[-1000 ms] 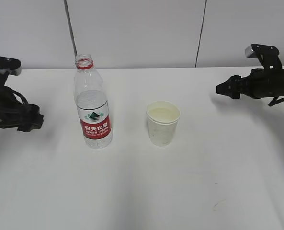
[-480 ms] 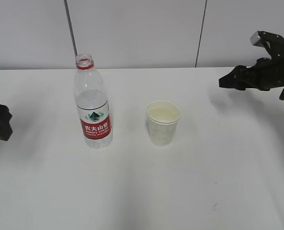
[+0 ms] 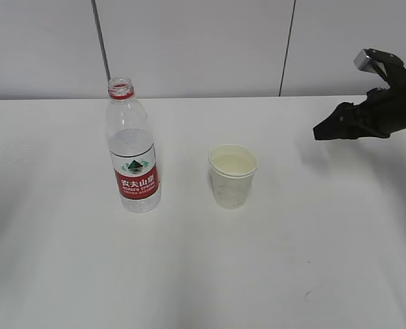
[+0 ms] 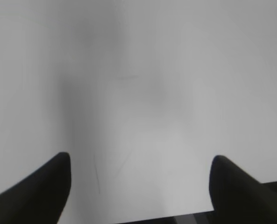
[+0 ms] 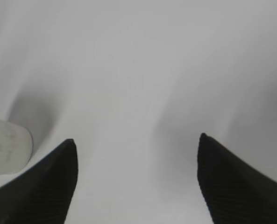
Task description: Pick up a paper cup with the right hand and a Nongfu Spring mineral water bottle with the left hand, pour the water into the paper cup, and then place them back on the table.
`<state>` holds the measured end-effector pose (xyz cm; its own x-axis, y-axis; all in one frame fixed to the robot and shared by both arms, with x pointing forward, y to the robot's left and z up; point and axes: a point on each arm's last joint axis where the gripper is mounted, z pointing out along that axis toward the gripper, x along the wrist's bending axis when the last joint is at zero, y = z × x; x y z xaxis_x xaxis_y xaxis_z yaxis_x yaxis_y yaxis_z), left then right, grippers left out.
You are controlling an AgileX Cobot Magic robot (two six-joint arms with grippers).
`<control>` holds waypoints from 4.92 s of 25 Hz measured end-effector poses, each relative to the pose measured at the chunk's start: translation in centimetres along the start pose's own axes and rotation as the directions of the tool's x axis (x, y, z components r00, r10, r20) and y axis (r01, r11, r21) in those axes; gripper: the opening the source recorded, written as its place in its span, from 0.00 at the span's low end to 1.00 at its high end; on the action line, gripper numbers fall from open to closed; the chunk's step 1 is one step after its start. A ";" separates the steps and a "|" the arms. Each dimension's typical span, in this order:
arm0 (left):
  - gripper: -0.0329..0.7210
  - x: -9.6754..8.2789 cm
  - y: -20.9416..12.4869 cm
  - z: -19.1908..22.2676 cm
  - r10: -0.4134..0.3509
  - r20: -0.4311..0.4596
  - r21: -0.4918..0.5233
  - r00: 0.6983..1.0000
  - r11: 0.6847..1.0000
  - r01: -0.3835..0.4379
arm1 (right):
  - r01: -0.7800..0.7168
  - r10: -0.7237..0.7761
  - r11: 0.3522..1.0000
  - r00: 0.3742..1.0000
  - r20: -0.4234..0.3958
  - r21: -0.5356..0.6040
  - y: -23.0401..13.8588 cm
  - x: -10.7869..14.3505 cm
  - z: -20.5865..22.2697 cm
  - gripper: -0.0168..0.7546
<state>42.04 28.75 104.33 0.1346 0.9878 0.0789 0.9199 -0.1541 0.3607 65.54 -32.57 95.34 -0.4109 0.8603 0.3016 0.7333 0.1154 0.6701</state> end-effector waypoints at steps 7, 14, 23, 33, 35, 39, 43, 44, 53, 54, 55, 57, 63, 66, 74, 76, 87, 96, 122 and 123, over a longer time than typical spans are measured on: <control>0.78 0.0 -5.3 -3.4 -0.045 -0.004 -0.117 0.999 0.992 0.045 | -0.004 0.005 0.999 1.000 -0.031 0.033 -0.3 0.3 0.0 0.79; 0.78 -0.1 -9.1 -5.5 -0.078 0.001 -0.219 0.997 0.973 0.076 | -0.008 0.010 0.999 0.999 -0.040 0.037 -0.3 0.4 0.0 0.78; 0.78 -0.5 -13.4 -6.2 -0.090 0.026 -0.414 0.996 0.905 0.093 | -0.006 0.009 0.999 0.998 -0.060 0.046 -0.4 0.6 0.0 0.78; 0.78 -0.5 -15.0 -7.1 -0.095 0.031 -0.520 0.995 0.849 0.097 | -0.006 0.009 0.999 0.998 -0.062 0.046 -0.4 0.6 0.0 0.78; 0.78 -0.5 -15.2 -7.2 -0.095 0.031 -0.532 0.995 0.841 0.097 | -0.006 0.009 0.999 0.998 -0.062 0.046 -0.4 0.6 0.0 0.78; 0.78 -0.5 -15.9 -7.5 -0.097 0.034 -0.572 0.995 0.814 0.099 | -0.006 0.009 0.999 0.998 -0.062 0.046 -0.4 0.6 0.0 0.78; 0.78 -0.6 -17.0 -7.9 -0.099 0.037 -0.630 0.994 0.770 0.100 | -0.006 0.009 0.999 0.998 -0.062 0.046 -0.4 0.6 0.0 0.78; 0.78 -0.6 -17.3 -8.0 -0.099 0.038 -0.643 0.994 0.759 0.101 | -0.004 0.007 0.999 0.998 -0.059 0.047 -0.4 0.5 0.0 0.78; 0.78 -0.6 -17.4 -8.1 -0.098 0.043 -0.649 0.994 0.754 0.103 | -0.004 0.007 0.999 0.998 -0.055 0.045 -0.4 0.5 0.0 0.78; 0.78 -0.6 -17.4 -8.1 -0.098 0.044 -0.649 0.994 0.754 0.103 | -0.004 0.007 0.999 0.998 -0.055 0.045 -0.4 0.5 0.0 0.78; 0.78 -0.6 -17.4 -8.1 -0.098 0.045 -0.649 0.994 0.754 0.104 | -0.004 0.007 0.999 0.999 -0.053 0.044 -0.4 0.5 0.0 0.78; 0.78 -0.6 -17.4 -8.1 -0.098 0.046 -0.649 0.994 0.754 0.104 | -0.004 0.007 0.999 0.999 -0.053 0.044 -0.4 0.5 0.0 0.78; 0.78 -0.6 -17.4 -8.1 -0.098 0.046 -0.648 0.994 0.754 0.104 | -0.004 0.007 0.999 0.999 -0.051 0.043 -0.4 0.5 0.0 0.78; 0.78 -0.6 -17.4 -8.1 -0.098 0.046 -0.648 0.994 0.754 0.104 | -0.004 0.007 0.999 0.999 -0.051 0.043 -0.4 0.5 0.0 0.78; 0.77 -0.6 -17.4 -8.1 -0.098 0.046 -0.648 0.994 0.754 0.104 | -0.004 0.007 0.999 0.999 -0.051 0.043 -0.4 0.5 0.0 0.78; 0.77 -0.6 -17.4 -8.1 -0.098 0.046 -0.648 0.994 0.754 0.104 | -0.004 0.007 0.999 0.999 -0.051 0.043 -0.4 0.5 0.0 0.78; 0.77 -0.6 -17.4 -8.1 -0.098 0.047 -0.648 0.994 0.754 0.105 | 0.038 -0.051 0.979 0.997 -0.061 -0.201 1.6 1.3 -1.1 0.78; 0.77 -0.6 -17.4 -8.1 -0.098 0.047 -0.648 0.994 0.755 0.105 | 0.098 0.011 0.937 0.951 0.308 -0.336 1.5 2.0 -4.5 0.78; 0.72 -0.6 -17.4 -8.0 -0.098 0.047 -0.647 0.994 0.755 0.105 | 0.094 -0.086 0.995 0.967 0.240 -0.023 -0.4 10.1 -10.4 0.78; 0.72 -0.6 -17.4 -8.0 -0.098 0.047 -0.647 0.994 0.755 0.105 | 0.074 -0.071 0.997 0.966 0.249 -0.006 -0.5 10.4 -10.9 0.78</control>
<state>22.96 30.62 105.47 0.0612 0.9981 -0.0002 0.4704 -0.0287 0.8820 54.97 -29.14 105.53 -0.3137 0.9466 0.0749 0.6974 0.1761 0.6947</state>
